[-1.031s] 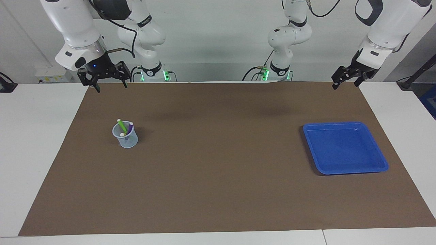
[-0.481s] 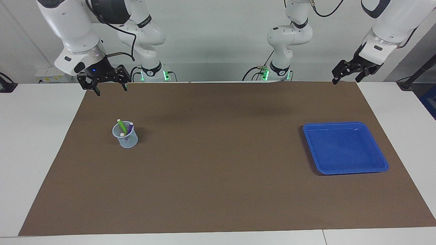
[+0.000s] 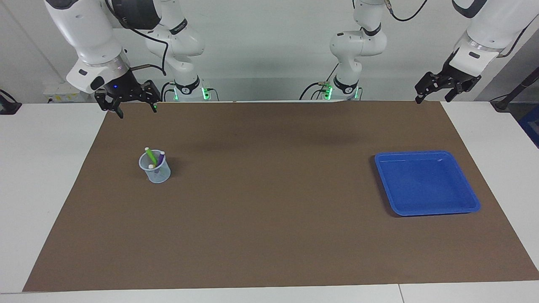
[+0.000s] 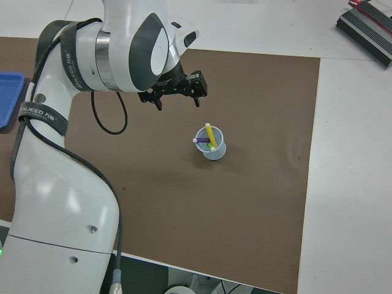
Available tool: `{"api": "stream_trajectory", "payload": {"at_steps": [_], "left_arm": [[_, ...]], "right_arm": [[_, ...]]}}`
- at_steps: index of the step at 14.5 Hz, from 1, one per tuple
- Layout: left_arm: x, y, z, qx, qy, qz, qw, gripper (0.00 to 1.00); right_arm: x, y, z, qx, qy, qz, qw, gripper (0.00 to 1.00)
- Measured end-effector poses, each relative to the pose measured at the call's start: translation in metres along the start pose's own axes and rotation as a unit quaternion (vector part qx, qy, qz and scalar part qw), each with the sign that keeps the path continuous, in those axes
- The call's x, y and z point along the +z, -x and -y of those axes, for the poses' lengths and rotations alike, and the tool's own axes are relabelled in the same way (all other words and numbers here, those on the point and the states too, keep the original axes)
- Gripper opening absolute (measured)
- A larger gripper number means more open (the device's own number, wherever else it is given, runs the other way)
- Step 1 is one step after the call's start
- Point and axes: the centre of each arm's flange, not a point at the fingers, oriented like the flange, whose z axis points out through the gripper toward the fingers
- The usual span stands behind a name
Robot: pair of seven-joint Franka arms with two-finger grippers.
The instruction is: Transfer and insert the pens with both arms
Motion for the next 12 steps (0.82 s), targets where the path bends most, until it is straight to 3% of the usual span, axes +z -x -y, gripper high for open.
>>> {"api": "stream_trajectory", "payload": {"at_steps": [12], "left_arm": [[0.0039,-0.0100,0.0024,0.000,-0.001,-0.003,1.000,1.00]], "right_arm": [[-0.0014,0.0010,0.0022,0.025,0.000,0.004,1.000,1.00]]}}
